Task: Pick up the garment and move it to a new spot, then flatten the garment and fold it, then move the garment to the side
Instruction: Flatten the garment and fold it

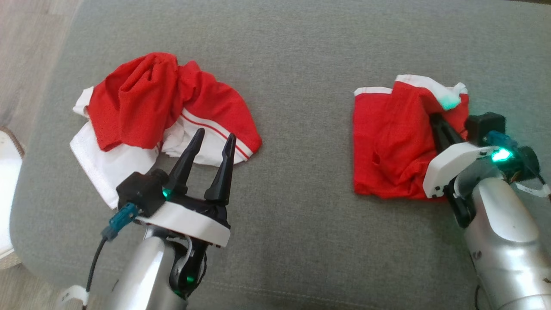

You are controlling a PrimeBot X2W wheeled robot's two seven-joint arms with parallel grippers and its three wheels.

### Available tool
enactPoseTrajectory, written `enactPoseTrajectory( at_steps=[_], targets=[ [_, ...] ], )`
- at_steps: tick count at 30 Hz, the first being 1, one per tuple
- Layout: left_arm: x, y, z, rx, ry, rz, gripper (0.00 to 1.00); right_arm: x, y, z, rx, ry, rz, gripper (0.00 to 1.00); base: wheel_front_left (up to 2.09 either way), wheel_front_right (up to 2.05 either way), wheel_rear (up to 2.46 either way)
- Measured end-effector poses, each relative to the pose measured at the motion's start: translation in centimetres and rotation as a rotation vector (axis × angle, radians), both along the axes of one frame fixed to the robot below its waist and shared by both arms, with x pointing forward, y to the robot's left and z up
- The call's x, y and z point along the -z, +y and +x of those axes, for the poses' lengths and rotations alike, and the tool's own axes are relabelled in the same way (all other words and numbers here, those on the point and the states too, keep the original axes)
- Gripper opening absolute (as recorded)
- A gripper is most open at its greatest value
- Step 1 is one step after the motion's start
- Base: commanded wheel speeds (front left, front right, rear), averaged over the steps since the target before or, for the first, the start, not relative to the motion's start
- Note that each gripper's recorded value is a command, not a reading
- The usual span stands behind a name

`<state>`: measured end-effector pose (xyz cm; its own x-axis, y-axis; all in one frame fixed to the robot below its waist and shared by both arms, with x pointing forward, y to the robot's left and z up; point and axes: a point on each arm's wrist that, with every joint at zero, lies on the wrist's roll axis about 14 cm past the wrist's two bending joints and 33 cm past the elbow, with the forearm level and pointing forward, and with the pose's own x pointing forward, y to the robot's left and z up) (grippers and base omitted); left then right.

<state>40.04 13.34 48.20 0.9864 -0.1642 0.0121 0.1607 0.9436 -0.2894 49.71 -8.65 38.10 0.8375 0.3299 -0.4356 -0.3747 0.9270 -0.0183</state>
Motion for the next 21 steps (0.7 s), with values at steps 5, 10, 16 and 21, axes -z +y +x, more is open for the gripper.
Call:
enactPoseTrajectory(
  at_steps=[5,10,16,21],
  targets=[
    [-0.3,0.3,-0.2,-0.010,-0.006,-0.005,1.00,0.2,0.2,0.2,-0.014,0.014,-0.020,0.00,0.00,0.00,0.00],
    [-0.9,0.0,-0.3,-0.008,-0.020,-0.014,1.00,-3.5,0.7,1.7,-0.001,-0.133,0.038,0.00,0.00,0.00,0.00],
    [-0.6,-0.3,-0.3,-0.001,-0.010,-0.022,1.00,-3.4,3.2,1.8,-0.054,-0.122,0.044,0.00,0.00,0.00,0.00],
    [0.0,0.4,-0.3,-0.020,0.009,-0.024,1.00,0.1,3.9,0.9,-0.085,-0.006,0.001,0.00,0.00,0.00,0.00]
  ],
)
